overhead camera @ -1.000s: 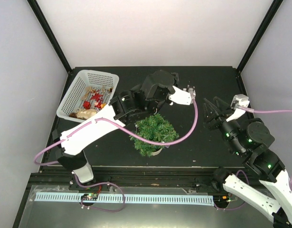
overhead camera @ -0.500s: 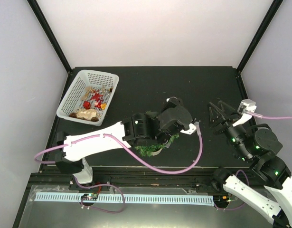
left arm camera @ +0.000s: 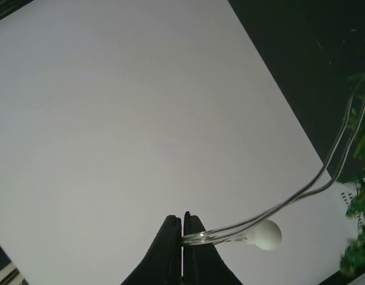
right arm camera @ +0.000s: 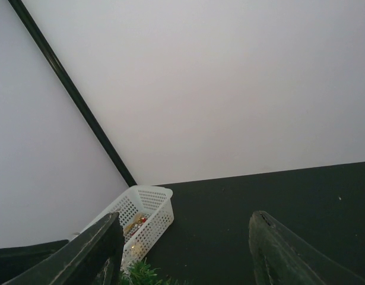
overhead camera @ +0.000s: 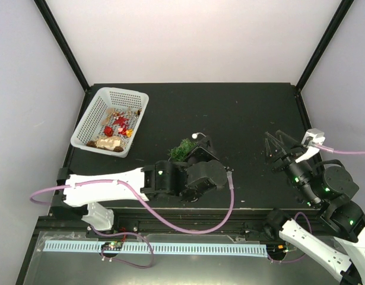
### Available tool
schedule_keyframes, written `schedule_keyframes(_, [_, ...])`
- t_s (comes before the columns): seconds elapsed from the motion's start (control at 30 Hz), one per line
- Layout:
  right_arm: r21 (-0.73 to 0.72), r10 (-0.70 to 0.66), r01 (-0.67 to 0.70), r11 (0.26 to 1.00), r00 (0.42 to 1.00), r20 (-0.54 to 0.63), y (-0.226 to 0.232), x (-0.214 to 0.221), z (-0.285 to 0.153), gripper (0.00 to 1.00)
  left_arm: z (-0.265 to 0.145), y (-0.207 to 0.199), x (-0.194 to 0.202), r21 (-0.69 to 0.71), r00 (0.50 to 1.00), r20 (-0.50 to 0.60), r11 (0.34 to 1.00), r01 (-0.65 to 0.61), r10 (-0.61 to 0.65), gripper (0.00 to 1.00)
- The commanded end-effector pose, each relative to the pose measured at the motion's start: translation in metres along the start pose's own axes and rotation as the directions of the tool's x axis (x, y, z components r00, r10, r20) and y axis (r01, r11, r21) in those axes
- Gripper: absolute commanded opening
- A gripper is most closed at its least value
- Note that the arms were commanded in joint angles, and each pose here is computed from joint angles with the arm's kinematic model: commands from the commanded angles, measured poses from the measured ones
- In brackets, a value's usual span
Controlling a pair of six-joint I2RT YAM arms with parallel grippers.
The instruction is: Decorate the small christmas tree
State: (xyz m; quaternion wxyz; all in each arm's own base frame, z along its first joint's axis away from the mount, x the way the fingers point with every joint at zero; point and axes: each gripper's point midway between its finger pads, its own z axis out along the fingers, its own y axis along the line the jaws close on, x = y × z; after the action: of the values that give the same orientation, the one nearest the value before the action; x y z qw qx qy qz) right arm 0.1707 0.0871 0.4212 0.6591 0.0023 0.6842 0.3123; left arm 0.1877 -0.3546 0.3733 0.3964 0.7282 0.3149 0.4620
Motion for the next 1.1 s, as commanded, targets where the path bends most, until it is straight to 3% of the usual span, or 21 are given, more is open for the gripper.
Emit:
schedule_keyframes(0.0, [-0.004,0.009,-0.01,1.0,1.0,-0.009,0.0,0.002,-0.002,0.59,-0.023,0.012,0.032,-0.057,0.995,-0.073,0.997,0.058,-0.062,0.02])
schedule_keyframes(0.4, [-0.038,0.025,-0.025,0.999,0.999,-0.022,0.008,0.002,0.0,0.59,-0.04,-0.039,0.061,-0.005,0.997,-0.077,1.0,0.017,-0.017,0.02])
schedule_keyframes(0.77, [-0.059,0.034,-0.036,0.998,0.998,-0.048,0.012,0.009,0.006,0.59,-0.033,-0.066,0.096,0.033,0.994,-0.065,0.995,0.095,-0.092,0.03])
schedule_keyframes(1.07, [-0.06,0.036,-0.04,0.997,0.998,-0.06,0.011,0.015,0.007,0.59,-0.025,-0.079,0.108,0.028,0.993,-0.048,0.994,0.11,-0.108,0.1])
